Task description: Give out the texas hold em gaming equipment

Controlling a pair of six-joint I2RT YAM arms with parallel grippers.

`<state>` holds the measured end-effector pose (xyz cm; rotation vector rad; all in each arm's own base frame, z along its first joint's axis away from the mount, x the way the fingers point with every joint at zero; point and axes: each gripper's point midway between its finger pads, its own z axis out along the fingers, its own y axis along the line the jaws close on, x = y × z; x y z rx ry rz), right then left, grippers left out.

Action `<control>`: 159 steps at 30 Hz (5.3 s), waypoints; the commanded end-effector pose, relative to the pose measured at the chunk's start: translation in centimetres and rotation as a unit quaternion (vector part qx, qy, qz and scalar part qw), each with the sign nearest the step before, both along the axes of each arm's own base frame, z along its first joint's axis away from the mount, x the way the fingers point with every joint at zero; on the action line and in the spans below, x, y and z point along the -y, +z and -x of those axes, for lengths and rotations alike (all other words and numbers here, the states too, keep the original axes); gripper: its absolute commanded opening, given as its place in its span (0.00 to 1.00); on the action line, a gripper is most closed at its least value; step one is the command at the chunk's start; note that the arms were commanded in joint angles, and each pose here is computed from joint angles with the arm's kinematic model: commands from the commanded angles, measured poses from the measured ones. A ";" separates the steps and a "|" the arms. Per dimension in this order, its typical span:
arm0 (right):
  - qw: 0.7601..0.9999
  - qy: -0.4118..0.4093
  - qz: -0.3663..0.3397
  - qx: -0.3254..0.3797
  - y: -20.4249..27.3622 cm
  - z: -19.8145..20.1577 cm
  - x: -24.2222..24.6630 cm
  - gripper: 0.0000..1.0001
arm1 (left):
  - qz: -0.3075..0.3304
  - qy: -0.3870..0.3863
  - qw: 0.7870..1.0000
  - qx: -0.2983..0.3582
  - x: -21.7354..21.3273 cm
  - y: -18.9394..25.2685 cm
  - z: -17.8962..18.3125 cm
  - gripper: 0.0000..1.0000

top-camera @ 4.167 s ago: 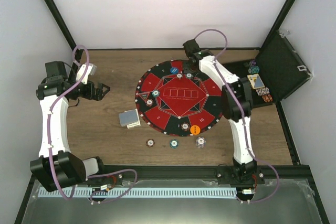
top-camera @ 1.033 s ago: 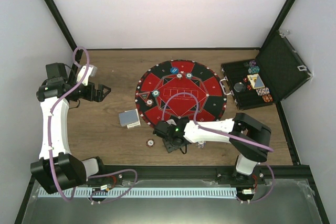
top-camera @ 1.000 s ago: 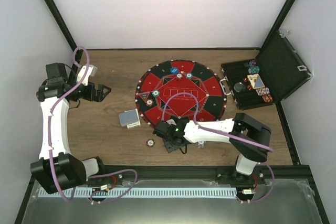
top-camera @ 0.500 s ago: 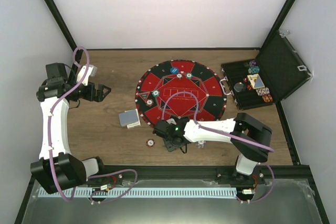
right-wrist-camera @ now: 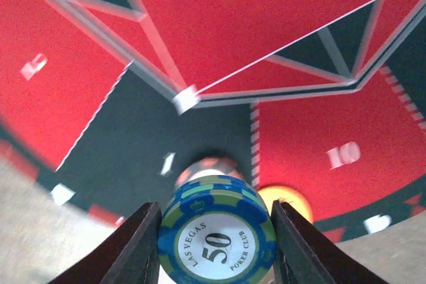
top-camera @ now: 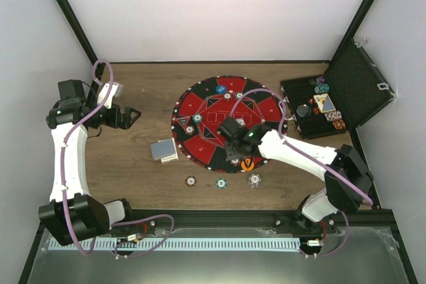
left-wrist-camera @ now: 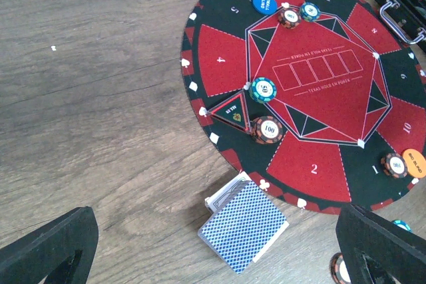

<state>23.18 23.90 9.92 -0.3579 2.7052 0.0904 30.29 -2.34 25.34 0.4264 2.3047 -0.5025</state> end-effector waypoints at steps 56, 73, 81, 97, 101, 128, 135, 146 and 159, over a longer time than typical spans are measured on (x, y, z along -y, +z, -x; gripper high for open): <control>0.987 -0.140 0.003 -0.076 -2.7 5.5 7.5 0.80 | 0.013 -0.008 1.000 0.014 0.3 1.2 -0.3 1.00; 0.986 -0.132 -0.010 -0.099 -4.2 7.7 7.3 0.75 | 0.012 -0.010 1.000 0.011 0.3 0.6 -0.5 1.00; 0.986 -0.135 -0.003 -0.103 -4.8 8.0 7.6 0.68 | 0.011 -0.008 1.000 0.012 0.2 0.6 -0.5 1.00; 0.986 -0.124 -0.004 -0.108 -5.3 8.1 7.2 0.52 | 0.008 -0.008 1.000 0.012 0.1 0.6 -0.4 1.00; 0.987 -0.121 -0.003 -0.110 -5.4 8.2 7.2 0.49 | 0.008 -0.007 1.000 0.012 0.1 0.6 -0.4 1.00; 0.996 -0.054 -0.058 -0.036 3.0 1.8 -0.9 0.18 | 0.008 -0.007 1.000 0.012 0.2 0.8 -0.3 1.00; 0.998 0.016 -0.060 -0.018 1.6 -3.8 -9.4 0.17 | 0.006 -0.005 1.000 0.008 0.1 0.6 -0.2 1.00; 0.994 0.071 -0.074 -0.029 -2.9 -8.2 -18.4 0.15 | 0.004 -0.004 1.000 0.004 0.1 0.5 0.0 1.00; 0.996 0.066 -0.035 -0.040 -6.8 -8.8 -18.3 0.28 | 0.000 -0.005 1.000 0.008 0.0 0.7 0.1 1.00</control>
